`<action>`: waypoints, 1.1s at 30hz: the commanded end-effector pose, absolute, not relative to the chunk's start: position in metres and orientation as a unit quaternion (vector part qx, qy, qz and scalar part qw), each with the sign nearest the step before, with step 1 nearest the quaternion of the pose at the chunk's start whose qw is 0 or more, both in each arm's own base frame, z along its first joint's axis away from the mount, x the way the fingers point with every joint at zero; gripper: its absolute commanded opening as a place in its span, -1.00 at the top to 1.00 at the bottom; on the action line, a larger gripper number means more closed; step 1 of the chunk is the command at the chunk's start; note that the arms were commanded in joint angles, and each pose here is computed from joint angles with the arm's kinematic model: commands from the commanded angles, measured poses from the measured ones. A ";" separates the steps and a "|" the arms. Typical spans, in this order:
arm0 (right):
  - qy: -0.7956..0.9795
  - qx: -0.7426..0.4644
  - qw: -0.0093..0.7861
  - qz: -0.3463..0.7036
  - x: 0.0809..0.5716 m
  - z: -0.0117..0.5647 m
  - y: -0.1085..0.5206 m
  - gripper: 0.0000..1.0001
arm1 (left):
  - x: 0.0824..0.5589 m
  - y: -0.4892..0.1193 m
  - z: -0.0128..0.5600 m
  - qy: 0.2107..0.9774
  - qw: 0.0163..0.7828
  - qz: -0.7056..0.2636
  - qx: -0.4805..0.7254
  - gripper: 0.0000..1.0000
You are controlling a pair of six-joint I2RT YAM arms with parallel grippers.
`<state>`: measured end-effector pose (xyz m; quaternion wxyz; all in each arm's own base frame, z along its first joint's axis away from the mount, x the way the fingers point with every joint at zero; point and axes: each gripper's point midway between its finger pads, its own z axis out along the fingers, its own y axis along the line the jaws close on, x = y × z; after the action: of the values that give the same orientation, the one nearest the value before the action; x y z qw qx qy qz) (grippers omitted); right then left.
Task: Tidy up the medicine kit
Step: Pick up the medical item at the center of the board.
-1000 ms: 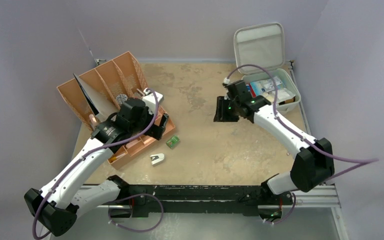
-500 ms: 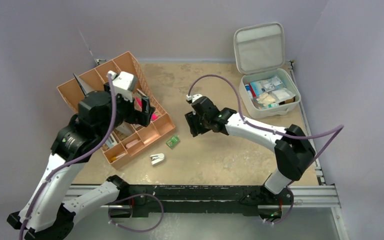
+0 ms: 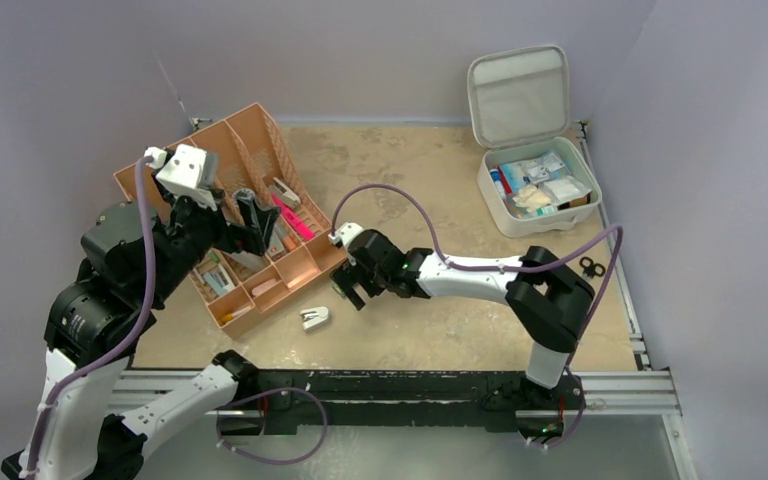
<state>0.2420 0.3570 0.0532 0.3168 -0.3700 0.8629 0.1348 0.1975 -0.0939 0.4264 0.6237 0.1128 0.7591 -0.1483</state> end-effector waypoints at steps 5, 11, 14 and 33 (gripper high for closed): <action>0.824 -0.412 0.352 0.167 0.245 0.058 0.396 -0.97 | 0.199 -0.091 0.426 0.764 0.621 -0.140 0.106 -0.97; 0.830 -0.407 0.338 0.177 0.246 0.049 0.409 -0.90 | 0.197 -0.086 0.423 0.763 0.624 -0.133 0.103 -0.97; 0.831 -0.404 0.342 0.171 0.248 0.044 0.413 -0.87 | 0.197 -0.086 0.422 0.763 0.624 -0.131 0.106 -0.97; 0.834 -0.401 0.350 0.150 0.258 0.029 0.418 -0.46 | 0.197 -0.086 0.414 0.764 0.622 -0.129 0.109 -0.97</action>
<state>0.2493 0.4087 0.0213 0.3264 -0.4058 0.8401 0.1518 0.1936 -0.0858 0.4113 0.6147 0.1084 0.7700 -0.1325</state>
